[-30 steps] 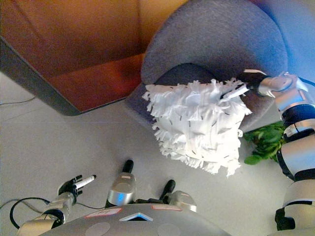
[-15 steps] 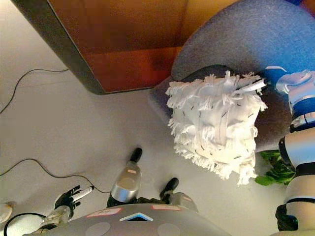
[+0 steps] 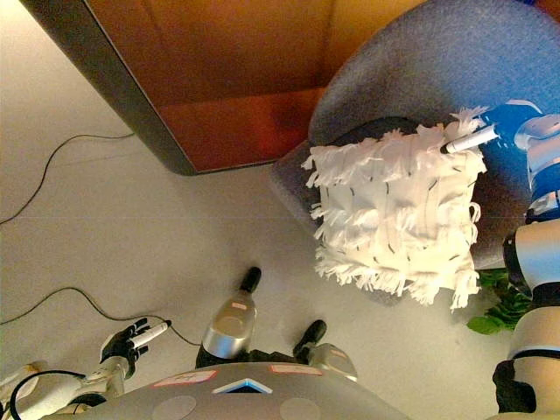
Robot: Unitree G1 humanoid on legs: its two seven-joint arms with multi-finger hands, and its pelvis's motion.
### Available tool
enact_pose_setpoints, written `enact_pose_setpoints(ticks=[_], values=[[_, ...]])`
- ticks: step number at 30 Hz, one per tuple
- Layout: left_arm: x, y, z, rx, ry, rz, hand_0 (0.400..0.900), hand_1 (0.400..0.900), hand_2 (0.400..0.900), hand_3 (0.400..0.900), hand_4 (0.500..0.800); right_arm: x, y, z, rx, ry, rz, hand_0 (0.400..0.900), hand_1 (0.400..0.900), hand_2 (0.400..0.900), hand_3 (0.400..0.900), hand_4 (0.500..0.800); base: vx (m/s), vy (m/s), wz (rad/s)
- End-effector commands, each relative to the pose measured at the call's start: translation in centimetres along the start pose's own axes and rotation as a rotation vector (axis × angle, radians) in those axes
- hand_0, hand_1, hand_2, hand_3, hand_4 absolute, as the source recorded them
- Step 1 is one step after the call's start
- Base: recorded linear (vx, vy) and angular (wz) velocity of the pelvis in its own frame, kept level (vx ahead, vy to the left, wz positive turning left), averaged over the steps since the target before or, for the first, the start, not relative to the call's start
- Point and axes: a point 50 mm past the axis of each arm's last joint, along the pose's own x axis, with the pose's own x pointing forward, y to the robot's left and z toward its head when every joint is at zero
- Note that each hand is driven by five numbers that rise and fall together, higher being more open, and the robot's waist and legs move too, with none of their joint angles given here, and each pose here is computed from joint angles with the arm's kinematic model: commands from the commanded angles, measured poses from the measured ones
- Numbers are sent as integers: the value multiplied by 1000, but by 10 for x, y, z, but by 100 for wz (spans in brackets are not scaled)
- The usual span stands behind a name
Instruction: Pick up the pillow and put it on the sofa.
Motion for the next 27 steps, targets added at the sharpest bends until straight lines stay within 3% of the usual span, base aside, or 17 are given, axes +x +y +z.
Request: enact_pose_setpoints(ticks=[1,17,23,27], values=[[-5,24,-12,67,40,67,900,900,900,900,800,-33,-62,7,-35,-4,-234,900,900,900,900,800,-28,-2,-4],[-5,27,-14,63,74,62,900,900,900,900,800,-48,-85,-10,18,-22,-302,900,900,900,900,800,-26,5,-10],[-2,18,-7,53,67,38,900,900,900,900,800,-47,-78,-6,78,-181,-292,900,900,900,900,800,-30,4,-22],[0,11,1,44,62,22,900,900,900,900,800,-40,-51,-2,132,-325,-272,900,900,900,900,800,-62,13,-18]])
